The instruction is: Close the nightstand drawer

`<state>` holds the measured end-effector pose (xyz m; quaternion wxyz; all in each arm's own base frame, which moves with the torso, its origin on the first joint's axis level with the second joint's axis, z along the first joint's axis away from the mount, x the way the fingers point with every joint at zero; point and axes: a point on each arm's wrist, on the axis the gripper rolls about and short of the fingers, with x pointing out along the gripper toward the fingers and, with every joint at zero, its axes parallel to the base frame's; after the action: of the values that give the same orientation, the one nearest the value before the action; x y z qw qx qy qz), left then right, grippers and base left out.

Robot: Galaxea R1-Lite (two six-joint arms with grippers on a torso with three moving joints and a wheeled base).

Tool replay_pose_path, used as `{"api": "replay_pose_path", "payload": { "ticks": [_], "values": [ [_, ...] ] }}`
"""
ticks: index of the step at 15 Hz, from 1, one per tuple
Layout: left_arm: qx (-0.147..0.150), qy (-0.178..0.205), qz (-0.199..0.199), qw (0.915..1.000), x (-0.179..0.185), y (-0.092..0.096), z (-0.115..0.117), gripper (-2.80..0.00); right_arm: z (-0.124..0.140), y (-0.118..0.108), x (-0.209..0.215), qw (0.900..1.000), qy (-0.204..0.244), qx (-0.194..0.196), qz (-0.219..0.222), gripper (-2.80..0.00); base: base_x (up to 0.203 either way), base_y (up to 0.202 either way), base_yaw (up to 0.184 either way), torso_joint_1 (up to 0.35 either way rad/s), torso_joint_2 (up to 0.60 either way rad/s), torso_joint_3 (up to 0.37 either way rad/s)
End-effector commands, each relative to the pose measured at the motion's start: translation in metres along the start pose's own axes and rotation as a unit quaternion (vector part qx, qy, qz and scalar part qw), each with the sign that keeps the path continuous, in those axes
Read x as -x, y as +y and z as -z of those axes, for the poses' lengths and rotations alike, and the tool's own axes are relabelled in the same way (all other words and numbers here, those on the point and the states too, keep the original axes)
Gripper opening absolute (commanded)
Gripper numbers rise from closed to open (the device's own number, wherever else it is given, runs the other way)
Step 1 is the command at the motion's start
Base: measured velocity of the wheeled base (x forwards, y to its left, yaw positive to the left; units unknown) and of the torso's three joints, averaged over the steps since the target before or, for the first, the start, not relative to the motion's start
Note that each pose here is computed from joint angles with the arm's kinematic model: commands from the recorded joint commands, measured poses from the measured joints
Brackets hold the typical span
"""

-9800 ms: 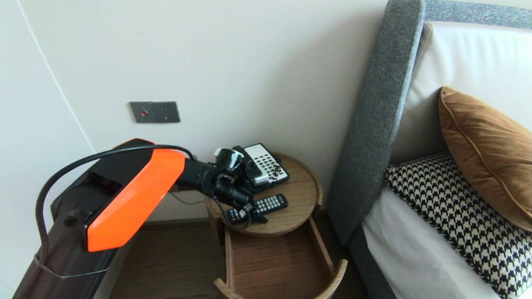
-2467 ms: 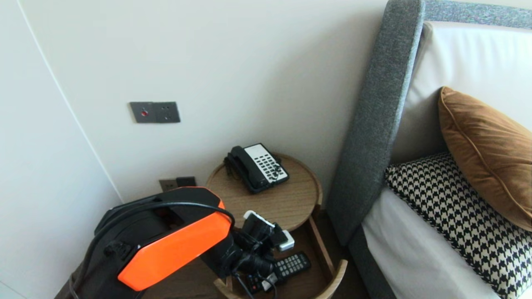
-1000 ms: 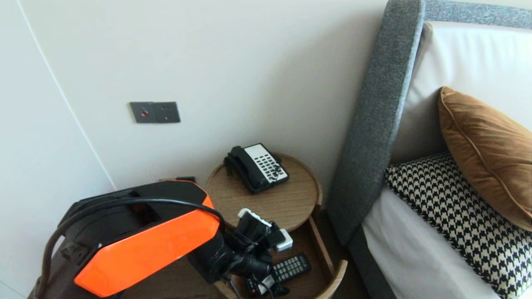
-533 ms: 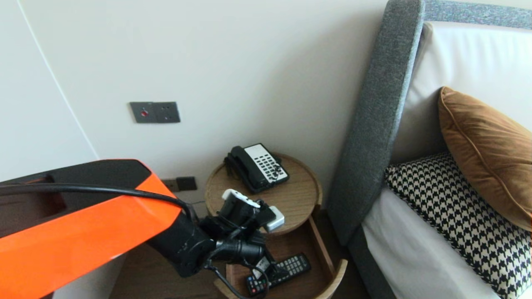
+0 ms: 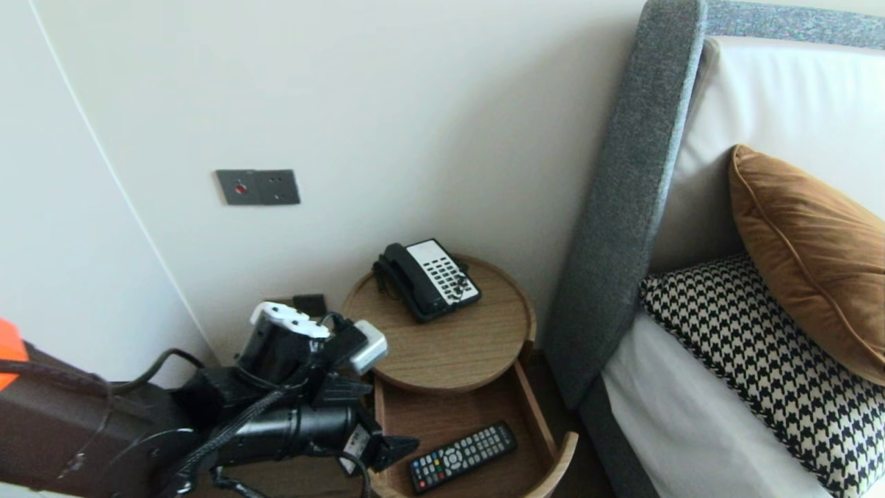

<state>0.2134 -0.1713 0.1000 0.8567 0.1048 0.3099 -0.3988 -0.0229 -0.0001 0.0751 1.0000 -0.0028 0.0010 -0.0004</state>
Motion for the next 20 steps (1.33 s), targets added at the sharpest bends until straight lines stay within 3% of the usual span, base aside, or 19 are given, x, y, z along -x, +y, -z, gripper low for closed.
{"api": "replay_pose_path", "payload": {
  "ticks": [1,9,10,15,20],
  "values": [
    [0.008,-0.038,-0.019,0.999,0.04,-0.005,0.003,0.0,0.0,0.0,0.0,1.0,0.0,0.0,0.0,-2.8,0.0,0.0,0.0,0.0,0.0,0.0],
    [0.037,-0.022,-0.037,0.9984,0.086,-0.014,0.055,0.0,0.0,0.0,0.0,1.0,0.001,0.0,0.0,-2.8,0.0,0.0,0.0,0.0,0.0,0.0],
    [0.037,-0.015,-0.037,0.9985,0.088,-0.015,0.061,-2.8,0.0,0.0,0.0,1.0,0.0,0.0,0.0,-2.8,0.0,0.0,0.0,0.0,0.0,0.0],
    [0.04,0.029,-0.017,0.9986,0.093,-0.02,0.091,-2.8,0.0,0.0,0.0,1.0,0.0,0.0,0.0,-2.8,0.0,0.0,0.0,0.0,0.0,0.0],
    [0.029,0.081,0.033,0.9958,0.081,-0.028,0.096,-2.8,0.0,0.0,0.0,1.0,0.0,0.0,0.0,-2.8,0.0,0.0,0.0,0.0,0.0,0.0]
  ]
}}
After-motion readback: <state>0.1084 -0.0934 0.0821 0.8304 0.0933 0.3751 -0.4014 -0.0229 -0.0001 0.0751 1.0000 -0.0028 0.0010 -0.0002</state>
